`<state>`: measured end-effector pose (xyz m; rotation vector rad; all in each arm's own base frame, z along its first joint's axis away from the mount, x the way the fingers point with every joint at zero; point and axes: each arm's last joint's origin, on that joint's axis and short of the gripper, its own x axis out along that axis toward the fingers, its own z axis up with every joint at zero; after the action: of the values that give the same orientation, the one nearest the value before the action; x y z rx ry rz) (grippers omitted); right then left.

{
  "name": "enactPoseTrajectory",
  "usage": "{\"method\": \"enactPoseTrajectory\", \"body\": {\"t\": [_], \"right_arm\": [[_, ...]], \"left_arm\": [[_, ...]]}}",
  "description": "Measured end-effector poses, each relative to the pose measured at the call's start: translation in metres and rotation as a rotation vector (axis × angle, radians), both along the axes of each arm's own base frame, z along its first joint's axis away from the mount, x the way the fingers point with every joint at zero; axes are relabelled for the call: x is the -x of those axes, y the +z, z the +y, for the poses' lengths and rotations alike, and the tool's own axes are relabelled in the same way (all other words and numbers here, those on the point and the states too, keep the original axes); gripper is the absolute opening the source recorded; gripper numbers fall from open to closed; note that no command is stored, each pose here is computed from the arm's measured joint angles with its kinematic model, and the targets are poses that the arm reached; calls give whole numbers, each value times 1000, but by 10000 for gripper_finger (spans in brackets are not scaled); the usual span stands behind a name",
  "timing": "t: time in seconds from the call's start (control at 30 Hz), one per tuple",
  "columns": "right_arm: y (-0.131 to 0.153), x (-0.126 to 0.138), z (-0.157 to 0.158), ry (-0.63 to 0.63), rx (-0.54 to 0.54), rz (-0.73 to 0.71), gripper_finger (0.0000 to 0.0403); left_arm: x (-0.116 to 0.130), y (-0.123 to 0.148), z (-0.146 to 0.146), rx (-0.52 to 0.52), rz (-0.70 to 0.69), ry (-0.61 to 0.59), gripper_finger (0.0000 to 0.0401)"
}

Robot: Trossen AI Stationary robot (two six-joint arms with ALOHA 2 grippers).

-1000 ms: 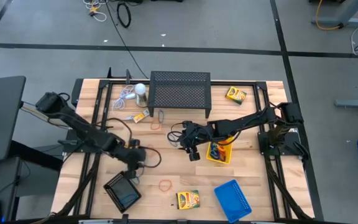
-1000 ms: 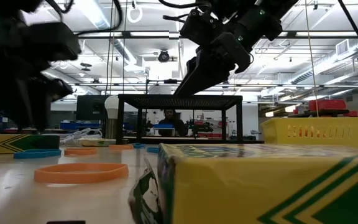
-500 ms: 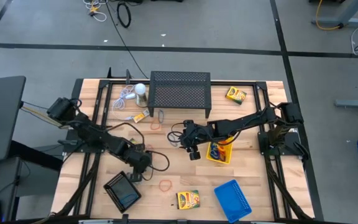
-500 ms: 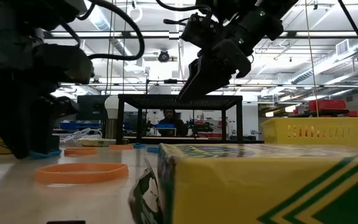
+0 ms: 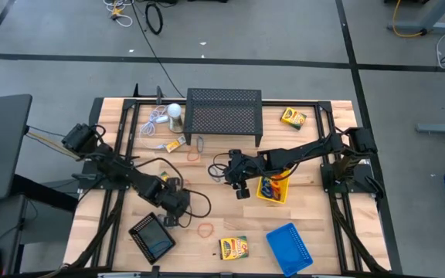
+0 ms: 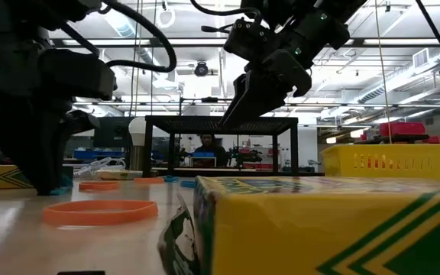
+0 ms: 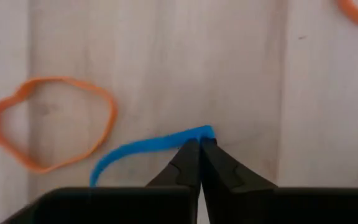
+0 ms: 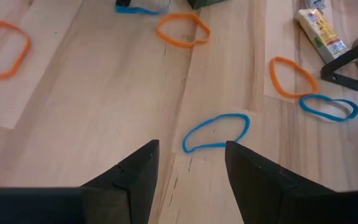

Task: Pick & Place Office Desk Supplies
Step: Put the blue rubber band into the black basket

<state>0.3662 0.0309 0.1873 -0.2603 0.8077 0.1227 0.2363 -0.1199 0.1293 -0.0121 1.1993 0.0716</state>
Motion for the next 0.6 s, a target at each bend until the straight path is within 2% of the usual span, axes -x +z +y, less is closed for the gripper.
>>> {"method": "enactPoseTrajectory", "body": {"t": [0.13, 0.4, 0.5, 0.6], "right_arm": [[0, 0, 0, 0, 0, 1, 192], [0, 0, 0, 2, 1, 1, 192], [0, 0, 0, 2, 1, 1, 192], [0, 0, 0, 2, 1, 2, 192]], "left_arm": [[-2, 11, -11, -28, 1, -2, 5], [1, 53, -35, -130, 31, -21, 3], [6, 71, -46, -125, 49, -43, 2], [15, 90, -60, -75, 60, -76, 2]]}}
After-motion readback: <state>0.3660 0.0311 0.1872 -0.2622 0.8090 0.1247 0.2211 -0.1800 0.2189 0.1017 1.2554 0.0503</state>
